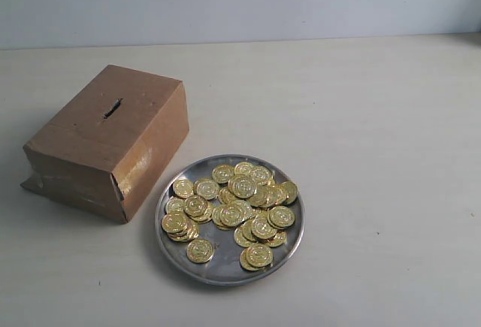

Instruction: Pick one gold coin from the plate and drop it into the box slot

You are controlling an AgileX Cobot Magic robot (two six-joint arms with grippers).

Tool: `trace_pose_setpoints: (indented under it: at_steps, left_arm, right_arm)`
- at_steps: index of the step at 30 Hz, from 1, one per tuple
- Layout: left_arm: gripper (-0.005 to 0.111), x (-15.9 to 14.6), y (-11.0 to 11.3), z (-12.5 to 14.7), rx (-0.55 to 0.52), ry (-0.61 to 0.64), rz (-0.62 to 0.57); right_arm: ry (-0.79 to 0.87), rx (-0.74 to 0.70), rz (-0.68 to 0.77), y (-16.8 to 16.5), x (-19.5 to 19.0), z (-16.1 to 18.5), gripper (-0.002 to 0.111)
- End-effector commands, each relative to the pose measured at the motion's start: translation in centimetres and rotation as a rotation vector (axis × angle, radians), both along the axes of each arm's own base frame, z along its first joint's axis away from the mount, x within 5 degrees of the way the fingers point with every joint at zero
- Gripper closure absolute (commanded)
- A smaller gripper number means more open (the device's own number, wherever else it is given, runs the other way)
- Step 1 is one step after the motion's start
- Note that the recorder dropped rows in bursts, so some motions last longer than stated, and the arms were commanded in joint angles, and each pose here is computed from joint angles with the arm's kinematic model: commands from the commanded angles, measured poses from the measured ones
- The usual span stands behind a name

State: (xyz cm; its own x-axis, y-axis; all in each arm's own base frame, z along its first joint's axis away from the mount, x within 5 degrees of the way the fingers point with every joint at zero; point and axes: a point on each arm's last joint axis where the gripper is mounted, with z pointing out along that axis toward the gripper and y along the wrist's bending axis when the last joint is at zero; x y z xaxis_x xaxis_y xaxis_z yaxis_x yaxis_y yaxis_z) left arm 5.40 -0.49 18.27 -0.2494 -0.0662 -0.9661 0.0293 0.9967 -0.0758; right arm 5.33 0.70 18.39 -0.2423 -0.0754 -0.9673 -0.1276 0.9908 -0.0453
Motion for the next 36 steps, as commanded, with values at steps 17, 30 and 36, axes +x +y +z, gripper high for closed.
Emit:
trace_pose_setpoints:
  at_steps: [17,30,36]
  left_arm:
    - [0.107,-0.06,-0.04,-0.04,0.007,0.006,-0.009]
    - [0.107,-0.06,-0.04,-0.04,0.009,0.006,-0.009]
    - [0.107,-0.06,-0.04,-0.04,0.009,0.006,-0.009]
  right_arm:
    - [-0.007,0.006,-0.007,-0.03,0.0,-0.07,0.108]
    - [-0.007,0.006,-0.007,-0.03,0.0,-0.07,0.108]
    - [-0.007,0.006,-0.007,-0.03,0.0,-0.07,0.108]
